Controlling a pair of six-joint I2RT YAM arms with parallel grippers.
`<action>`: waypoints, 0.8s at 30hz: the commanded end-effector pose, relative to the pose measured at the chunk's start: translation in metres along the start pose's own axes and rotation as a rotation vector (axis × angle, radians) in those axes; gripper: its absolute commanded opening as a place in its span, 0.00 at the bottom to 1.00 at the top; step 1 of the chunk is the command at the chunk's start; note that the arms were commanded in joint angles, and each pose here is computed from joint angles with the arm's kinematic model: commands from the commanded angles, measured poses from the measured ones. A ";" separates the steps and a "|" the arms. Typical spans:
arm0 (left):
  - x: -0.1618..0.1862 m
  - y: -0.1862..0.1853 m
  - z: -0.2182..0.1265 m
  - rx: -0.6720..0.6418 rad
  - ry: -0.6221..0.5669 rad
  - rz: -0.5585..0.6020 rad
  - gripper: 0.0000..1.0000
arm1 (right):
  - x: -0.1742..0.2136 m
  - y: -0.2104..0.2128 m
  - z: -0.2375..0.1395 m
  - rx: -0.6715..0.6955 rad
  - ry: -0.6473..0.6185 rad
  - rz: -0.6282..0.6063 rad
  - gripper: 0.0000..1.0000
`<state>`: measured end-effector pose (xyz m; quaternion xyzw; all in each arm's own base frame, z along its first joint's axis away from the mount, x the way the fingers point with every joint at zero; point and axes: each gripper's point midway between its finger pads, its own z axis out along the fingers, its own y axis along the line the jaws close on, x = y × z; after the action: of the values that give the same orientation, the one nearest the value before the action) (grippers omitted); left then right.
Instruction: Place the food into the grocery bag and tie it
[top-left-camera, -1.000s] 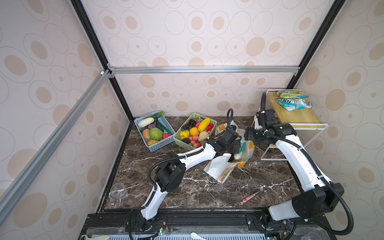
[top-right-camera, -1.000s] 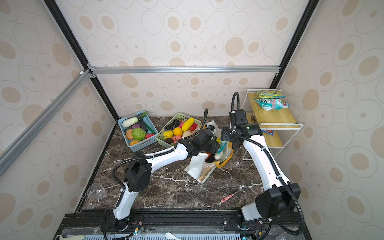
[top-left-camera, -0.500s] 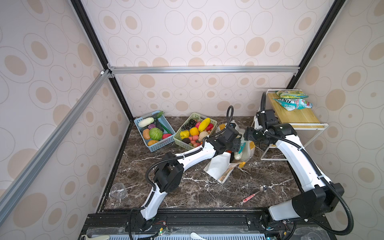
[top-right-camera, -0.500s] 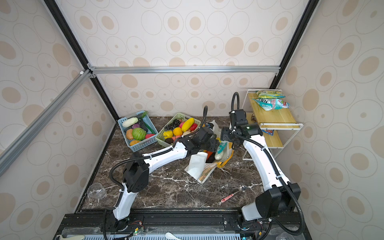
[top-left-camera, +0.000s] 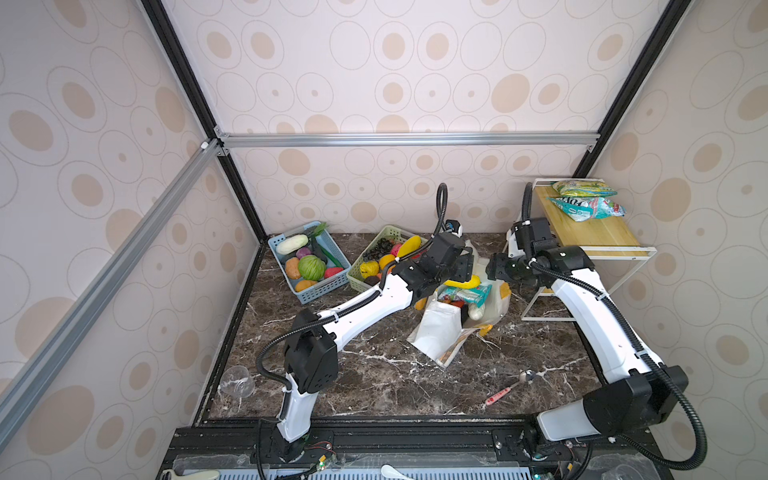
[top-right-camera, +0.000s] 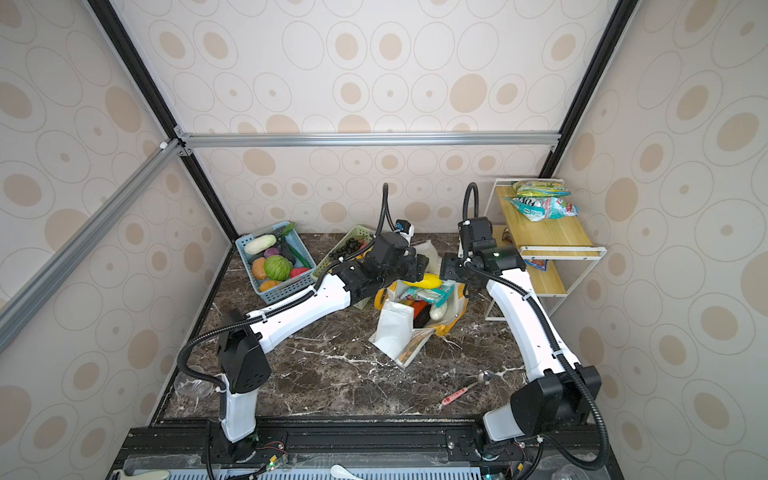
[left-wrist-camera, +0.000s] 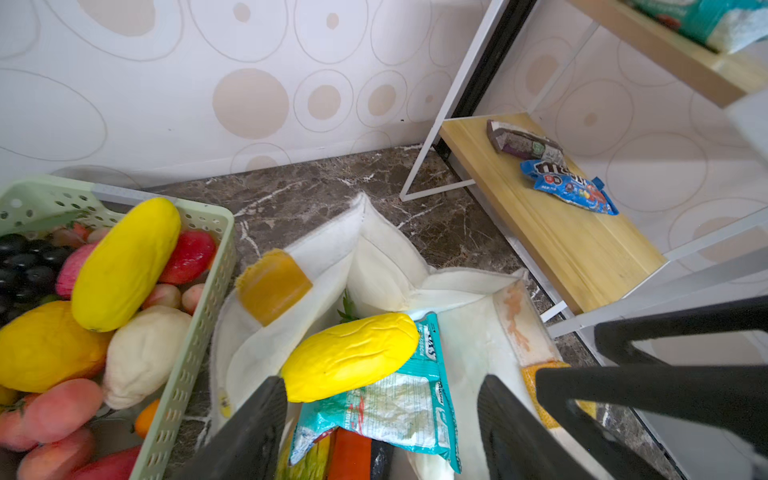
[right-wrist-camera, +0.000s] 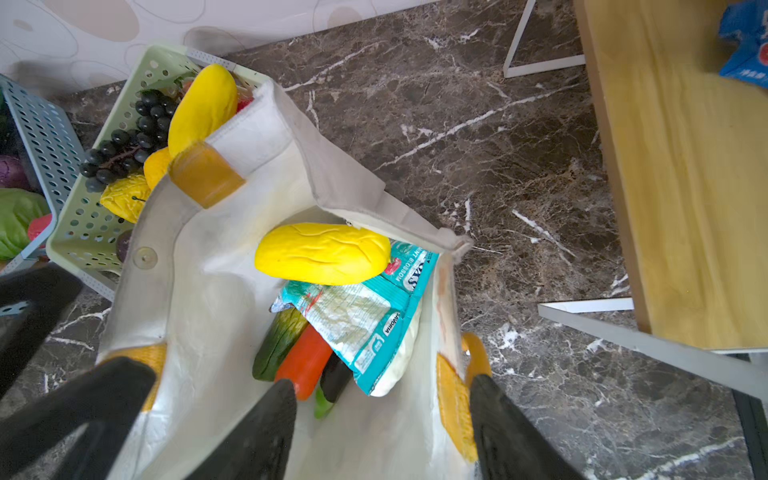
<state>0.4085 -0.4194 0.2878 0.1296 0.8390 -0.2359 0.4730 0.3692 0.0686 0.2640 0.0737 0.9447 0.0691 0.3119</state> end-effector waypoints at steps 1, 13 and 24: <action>-0.015 0.028 -0.015 -0.075 -0.018 0.021 0.73 | -0.006 0.003 -0.004 -0.015 -0.007 0.008 0.69; -0.009 0.102 -0.038 -0.199 -0.001 -0.020 0.70 | -0.009 0.010 -0.004 0.006 -0.002 -0.042 0.69; 0.017 0.063 -0.018 -0.030 0.108 0.039 0.71 | 0.014 -0.018 -0.014 0.132 0.018 -0.043 0.69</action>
<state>0.4165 -0.3435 0.2617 0.1235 0.8667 -0.2020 0.4390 0.3666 0.0671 0.2656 0.0638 0.9484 0.0321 0.3088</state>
